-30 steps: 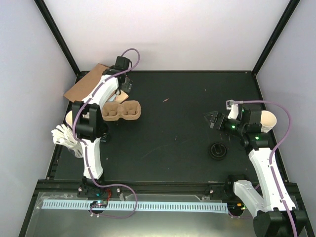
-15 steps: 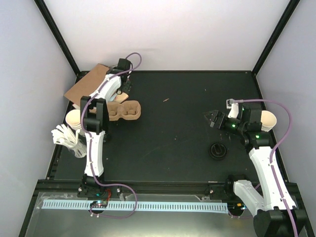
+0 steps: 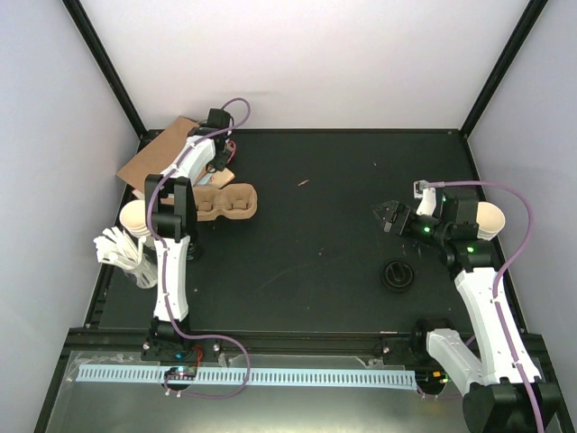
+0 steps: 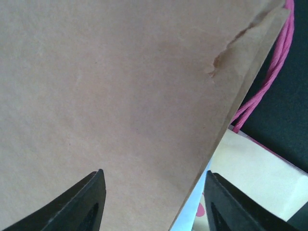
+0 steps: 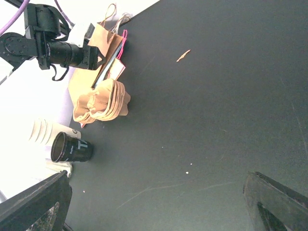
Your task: Pack the takeout coffee
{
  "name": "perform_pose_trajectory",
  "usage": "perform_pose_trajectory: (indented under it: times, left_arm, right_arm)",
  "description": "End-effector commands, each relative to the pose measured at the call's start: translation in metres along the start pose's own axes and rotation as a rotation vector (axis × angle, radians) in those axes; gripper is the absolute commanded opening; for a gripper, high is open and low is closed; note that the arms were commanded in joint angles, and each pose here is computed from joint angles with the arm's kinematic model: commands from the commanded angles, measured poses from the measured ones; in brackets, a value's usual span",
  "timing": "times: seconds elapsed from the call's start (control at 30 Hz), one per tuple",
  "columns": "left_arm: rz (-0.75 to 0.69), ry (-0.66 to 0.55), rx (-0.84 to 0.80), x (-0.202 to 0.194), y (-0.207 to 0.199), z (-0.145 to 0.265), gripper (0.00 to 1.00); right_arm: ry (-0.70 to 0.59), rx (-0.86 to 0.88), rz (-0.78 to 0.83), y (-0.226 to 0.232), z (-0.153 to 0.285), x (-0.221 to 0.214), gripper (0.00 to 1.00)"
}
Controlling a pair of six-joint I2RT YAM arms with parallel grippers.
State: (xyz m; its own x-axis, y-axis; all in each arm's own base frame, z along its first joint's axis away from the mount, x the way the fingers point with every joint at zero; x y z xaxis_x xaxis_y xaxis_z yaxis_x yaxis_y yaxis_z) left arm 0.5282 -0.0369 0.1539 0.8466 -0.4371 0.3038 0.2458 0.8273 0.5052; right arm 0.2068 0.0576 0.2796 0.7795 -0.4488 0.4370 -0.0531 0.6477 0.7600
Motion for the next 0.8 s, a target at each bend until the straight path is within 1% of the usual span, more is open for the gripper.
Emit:
perform_pose_trajectory:
  times: [0.0, 0.03, 0.07, 0.2, 0.23, 0.27, 0.3, 0.33, 0.53, 0.63, 0.77]
  left_arm:
    - [-0.009, -0.01, 0.048, 0.008, 0.004, -0.001, 0.51]
    - [-0.011, -0.013, 0.05, 0.009, 0.005, -0.001, 0.45]
    - [-0.013, -0.015, 0.051, 0.009, 0.005, -0.001, 0.41]
    - [-0.023, -0.019, 0.064, 0.011, 0.003, -0.003, 0.41]
    - [-0.023, -0.02, 0.064, 0.012, 0.003, -0.004, 0.46]
    - [-0.028, -0.02, 0.054, 0.012, 0.001, -0.004, 0.56]
    - [-0.03, -0.021, 0.05, 0.013, 0.0, -0.005, 0.63]
    - [-0.035, -0.023, 0.044, 0.014, -0.001, -0.004, 0.67]
    - [-0.049, -0.048, 0.005, 0.018, -0.008, -0.008, 0.73]
    - [-0.06, -0.06, -0.02, 0.019, -0.012, -0.01, 0.79]
    - [-0.067, -0.042, -0.001, 0.019, -0.013, -0.017, 0.8]
  right_arm:
    - [-0.021, 0.006, 0.021, 0.008, 0.004, 0.006, 1.0]
    - [-0.021, 0.006, 0.02, 0.008, 0.004, 0.006, 1.0]
    - [-0.02, 0.006, 0.02, 0.008, 0.004, 0.006, 1.0]
    - [-0.02, 0.005, 0.02, 0.008, 0.003, 0.006, 1.0]
    - [-0.021, 0.005, 0.019, 0.008, 0.003, 0.006, 1.0]
    - [-0.02, 0.005, 0.019, 0.008, 0.003, 0.006, 1.0]
    - [-0.02, 0.005, 0.016, 0.008, 0.003, 0.006, 1.0]
    - [-0.02, 0.006, 0.018, 0.008, 0.004, 0.006, 1.0]
    - [-0.023, 0.005, 0.019, 0.009, 0.004, 0.007, 1.0]
    - [-0.021, 0.001, 0.019, 0.008, 0.003, 0.007, 1.0]
    - [-0.021, -0.003, 0.014, 0.007, 0.002, 0.008, 1.0]
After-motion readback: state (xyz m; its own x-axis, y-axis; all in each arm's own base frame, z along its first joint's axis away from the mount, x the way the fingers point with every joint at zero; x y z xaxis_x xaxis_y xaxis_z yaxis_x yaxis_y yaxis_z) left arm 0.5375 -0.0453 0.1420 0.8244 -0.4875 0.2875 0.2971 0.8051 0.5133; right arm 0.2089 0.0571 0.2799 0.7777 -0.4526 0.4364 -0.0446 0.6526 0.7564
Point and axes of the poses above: each gripper's point midway between its finger pads, its own z axis back along the fingers, its own y axis along the line the jaws close on, x = y × z, the point moved 9 cm from there along z, back along the fingers, and after that the axes turned 10 degrees about -z, right-handed, at the moved point
